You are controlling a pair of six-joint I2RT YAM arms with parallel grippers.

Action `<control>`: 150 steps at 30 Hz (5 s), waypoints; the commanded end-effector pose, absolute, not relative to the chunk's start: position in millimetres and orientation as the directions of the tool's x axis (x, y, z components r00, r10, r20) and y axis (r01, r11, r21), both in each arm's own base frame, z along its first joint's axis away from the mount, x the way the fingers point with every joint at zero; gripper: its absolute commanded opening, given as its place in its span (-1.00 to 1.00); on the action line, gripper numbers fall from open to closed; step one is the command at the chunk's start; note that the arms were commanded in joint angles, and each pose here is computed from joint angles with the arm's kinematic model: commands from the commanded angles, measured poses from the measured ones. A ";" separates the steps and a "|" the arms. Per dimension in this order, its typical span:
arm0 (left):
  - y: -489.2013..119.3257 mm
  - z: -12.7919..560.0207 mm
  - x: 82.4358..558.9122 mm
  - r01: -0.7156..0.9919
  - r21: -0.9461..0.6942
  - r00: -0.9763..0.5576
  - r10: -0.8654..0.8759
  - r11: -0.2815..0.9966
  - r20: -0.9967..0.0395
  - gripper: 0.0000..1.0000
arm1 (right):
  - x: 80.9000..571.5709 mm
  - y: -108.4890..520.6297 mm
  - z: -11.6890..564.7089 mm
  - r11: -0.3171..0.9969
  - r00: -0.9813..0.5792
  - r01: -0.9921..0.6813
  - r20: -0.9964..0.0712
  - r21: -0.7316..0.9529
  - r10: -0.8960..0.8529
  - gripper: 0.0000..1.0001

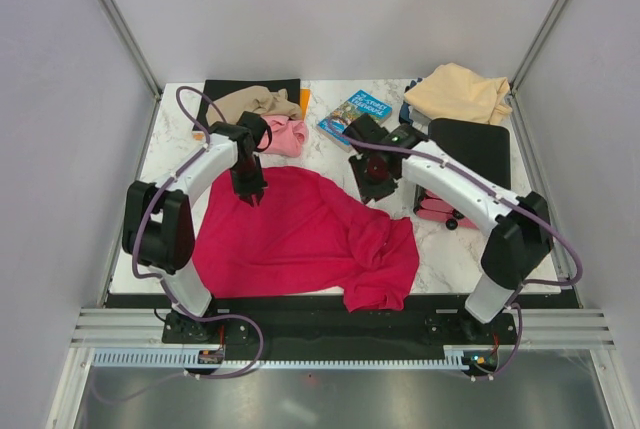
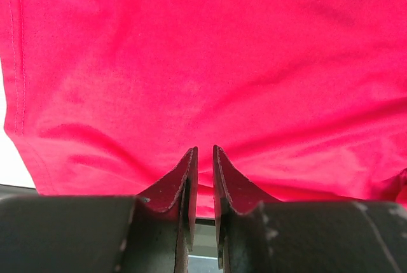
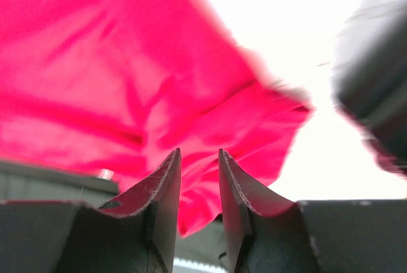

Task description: Fold and stack the t-shirts

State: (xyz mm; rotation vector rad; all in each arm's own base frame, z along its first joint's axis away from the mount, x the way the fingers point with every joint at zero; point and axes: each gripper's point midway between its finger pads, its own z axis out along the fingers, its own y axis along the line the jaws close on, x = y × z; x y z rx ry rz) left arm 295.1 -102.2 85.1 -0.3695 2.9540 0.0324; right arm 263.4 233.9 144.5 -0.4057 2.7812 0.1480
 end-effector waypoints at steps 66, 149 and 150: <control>-100.8 86.0 305.3 -0.225 0.014 -0.959 -0.219 0.974 -0.178 -0.56 | 407.1 264.5 276.3 0.950 -0.558 -0.313 -0.810 0.001 -0.183 -1.00; -96.9 74.6 298.2 -0.222 0.038 -0.965 -0.214 0.974 -0.153 -0.56 | 335.3 272.6 62.6 0.932 -0.877 -0.360 -0.330 -0.034 -0.350 0.04; -97.4 74.9 298.1 -0.220 0.038 -0.965 -0.212 0.975 -0.153 -0.56 | 334.8 271.9 61.7 0.933 -0.878 -0.358 -0.328 -0.035 -0.349 0.03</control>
